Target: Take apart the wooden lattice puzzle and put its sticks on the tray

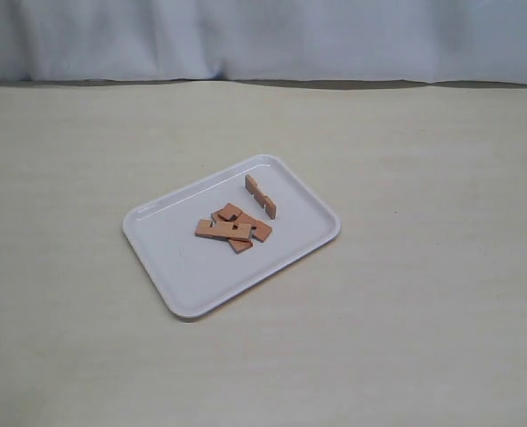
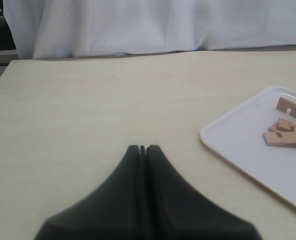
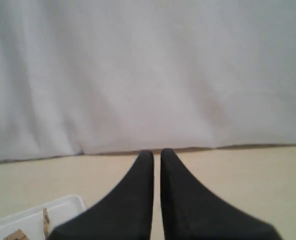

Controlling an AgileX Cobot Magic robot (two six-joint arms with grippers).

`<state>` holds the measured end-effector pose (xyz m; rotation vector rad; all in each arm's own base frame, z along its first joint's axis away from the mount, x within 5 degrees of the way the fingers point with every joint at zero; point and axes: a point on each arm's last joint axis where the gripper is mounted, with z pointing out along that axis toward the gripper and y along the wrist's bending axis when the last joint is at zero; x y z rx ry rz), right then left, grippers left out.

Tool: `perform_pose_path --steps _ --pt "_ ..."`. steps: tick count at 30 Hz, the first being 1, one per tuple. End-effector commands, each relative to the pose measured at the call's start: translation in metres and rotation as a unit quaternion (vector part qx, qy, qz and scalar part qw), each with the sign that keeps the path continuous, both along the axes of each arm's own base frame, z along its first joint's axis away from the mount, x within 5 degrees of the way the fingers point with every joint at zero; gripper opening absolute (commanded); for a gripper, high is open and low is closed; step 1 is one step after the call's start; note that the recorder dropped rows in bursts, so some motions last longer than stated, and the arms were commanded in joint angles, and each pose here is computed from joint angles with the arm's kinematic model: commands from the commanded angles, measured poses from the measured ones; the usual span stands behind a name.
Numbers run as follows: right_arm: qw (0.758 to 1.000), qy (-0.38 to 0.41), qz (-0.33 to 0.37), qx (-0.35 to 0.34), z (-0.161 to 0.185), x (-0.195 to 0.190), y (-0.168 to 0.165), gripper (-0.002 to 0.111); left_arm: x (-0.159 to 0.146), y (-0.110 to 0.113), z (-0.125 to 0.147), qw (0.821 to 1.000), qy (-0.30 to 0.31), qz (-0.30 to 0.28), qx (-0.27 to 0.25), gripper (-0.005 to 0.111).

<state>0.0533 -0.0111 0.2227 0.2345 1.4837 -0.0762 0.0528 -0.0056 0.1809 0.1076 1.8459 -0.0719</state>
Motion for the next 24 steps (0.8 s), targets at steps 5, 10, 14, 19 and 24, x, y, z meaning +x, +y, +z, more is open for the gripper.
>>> perform_pose_path --steps 5,10,14,19,24 --pt "0.999 0.040 -0.001 0.014 -0.019 0.002 -0.001 0.005 0.000 0.000 0.001 1.000 -0.006 -0.001 0.002 0.000" --pt "0.999 0.045 0.000 0.024 -0.020 0.002 0.000 0.005 0.000 0.000 0.001 1.000 -0.006 -0.001 0.002 0.000" --pt "0.998 0.060 0.000 0.026 -0.023 0.002 0.000 0.005 0.000 0.000 0.001 1.000 -0.006 -0.001 0.002 0.000" --pt "0.997 0.068 0.000 0.029 -0.024 0.002 0.000 0.005 0.000 0.000 0.001 1.000 -0.006 -0.001 0.002 0.000" --pt "0.994 0.103 0.000 0.035 -0.031 0.001 0.000 0.005 0.000 0.000 0.001 1.000 -0.006 -0.001 0.002 0.000"
